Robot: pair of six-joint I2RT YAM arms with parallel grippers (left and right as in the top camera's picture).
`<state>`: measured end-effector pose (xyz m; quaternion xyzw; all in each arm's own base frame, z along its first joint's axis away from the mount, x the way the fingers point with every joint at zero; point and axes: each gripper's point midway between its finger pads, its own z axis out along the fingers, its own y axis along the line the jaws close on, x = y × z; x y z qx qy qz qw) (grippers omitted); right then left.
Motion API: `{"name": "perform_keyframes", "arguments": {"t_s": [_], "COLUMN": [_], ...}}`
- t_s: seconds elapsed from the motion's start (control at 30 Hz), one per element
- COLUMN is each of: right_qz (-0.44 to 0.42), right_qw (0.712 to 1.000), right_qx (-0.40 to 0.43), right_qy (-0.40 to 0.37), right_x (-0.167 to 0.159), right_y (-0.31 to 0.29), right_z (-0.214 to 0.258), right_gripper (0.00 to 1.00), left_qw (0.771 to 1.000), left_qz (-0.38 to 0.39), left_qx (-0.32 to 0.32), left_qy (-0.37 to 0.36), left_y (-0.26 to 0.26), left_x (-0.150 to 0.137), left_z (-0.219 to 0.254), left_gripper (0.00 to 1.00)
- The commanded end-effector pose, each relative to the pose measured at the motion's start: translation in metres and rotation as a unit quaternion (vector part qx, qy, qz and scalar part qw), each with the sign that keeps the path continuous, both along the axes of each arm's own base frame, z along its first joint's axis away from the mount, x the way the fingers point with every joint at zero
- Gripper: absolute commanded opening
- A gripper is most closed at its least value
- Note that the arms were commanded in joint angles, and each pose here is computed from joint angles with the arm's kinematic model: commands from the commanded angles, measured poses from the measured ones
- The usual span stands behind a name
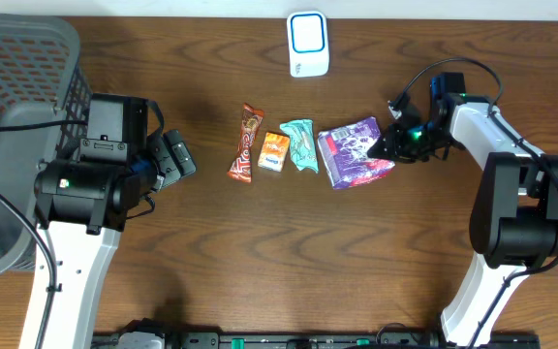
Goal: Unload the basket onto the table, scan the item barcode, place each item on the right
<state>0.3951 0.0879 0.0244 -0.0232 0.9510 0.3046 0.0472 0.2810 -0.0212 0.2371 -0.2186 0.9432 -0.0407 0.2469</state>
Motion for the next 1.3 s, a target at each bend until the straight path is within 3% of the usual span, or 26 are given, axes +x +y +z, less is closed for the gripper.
{"name": "perform_keyframes", "arguments": {"t_s": [0.0, 0.17, 0.33, 0.47, 0.53, 0.67, 0.77, 0.9, 1.0, 1.27], "right_qz": [-0.007, -0.035, -0.053, -0.083, -0.117, -0.137, -0.126, -0.103, -0.083, -0.04], "right_qw": [1.0, 0.997, 0.974, 0.919, 0.872, 0.804, 0.774, 0.779, 0.804, 0.886], "right_qx": [-0.002, -0.063, -0.219, -0.384, -0.475, -0.573, -0.611, -0.606, -0.576, -0.442], "right_qy": [0.005, 0.01, 0.005, -0.015, -0.035, -0.079, -0.106, -0.123, -0.123, -0.137], "right_x": [0.005, 0.022, 0.03, 0.032, 0.031, 0.031, 0.03, 0.027, 0.021, 0.016], "right_y": [0.001, -0.013, -0.041, -0.065, -0.076, -0.079, -0.067, -0.041, -0.014, 0.075], "right_z": [0.009, 0.04, 0.074, 0.101, 0.116, 0.134, 0.133, 0.109, 0.085, 0.062], "right_gripper": [0.01, 0.01, 0.01, 0.01, 0.01, 0.01, 0.01, 0.03, 0.11, 0.44], "left_qw": [1.0, 1.0, 1.0, 1.0, 1.0, 1.0, 1.0, 1.0, 1.0, 1.0], "left_qz": [0.008, 0.008, 0.008, 0.008, 0.008, 0.008, 0.008, 0.007, 0.007, 0.008], "left_qx": [0.003, 0.003, 0.003, 0.003, 0.003, 0.003, 0.003, 0.003, 0.003, 0.003], "left_qy": [-0.009, -0.009, -0.009, -0.009, -0.009, -0.009, -0.009, -0.009, -0.009, -0.009], "left_y": [0.003, 0.003, 0.003, 0.003, 0.003, 0.003, 0.003, 0.003, 0.003, 0.003], "left_x": [0.001, 0.001, 0.001, 0.001, 0.001, 0.001, 0.001, 0.001, 0.001, 0.001], "left_z": [0.006, 0.006, 0.006, 0.006, 0.006, 0.006, 0.006, 0.006, 0.006, 0.006], "left_gripper": [0.98, 0.98, 0.98, 0.98, 0.98, 0.98, 0.98, 0.98, 0.98, 0.98]}}
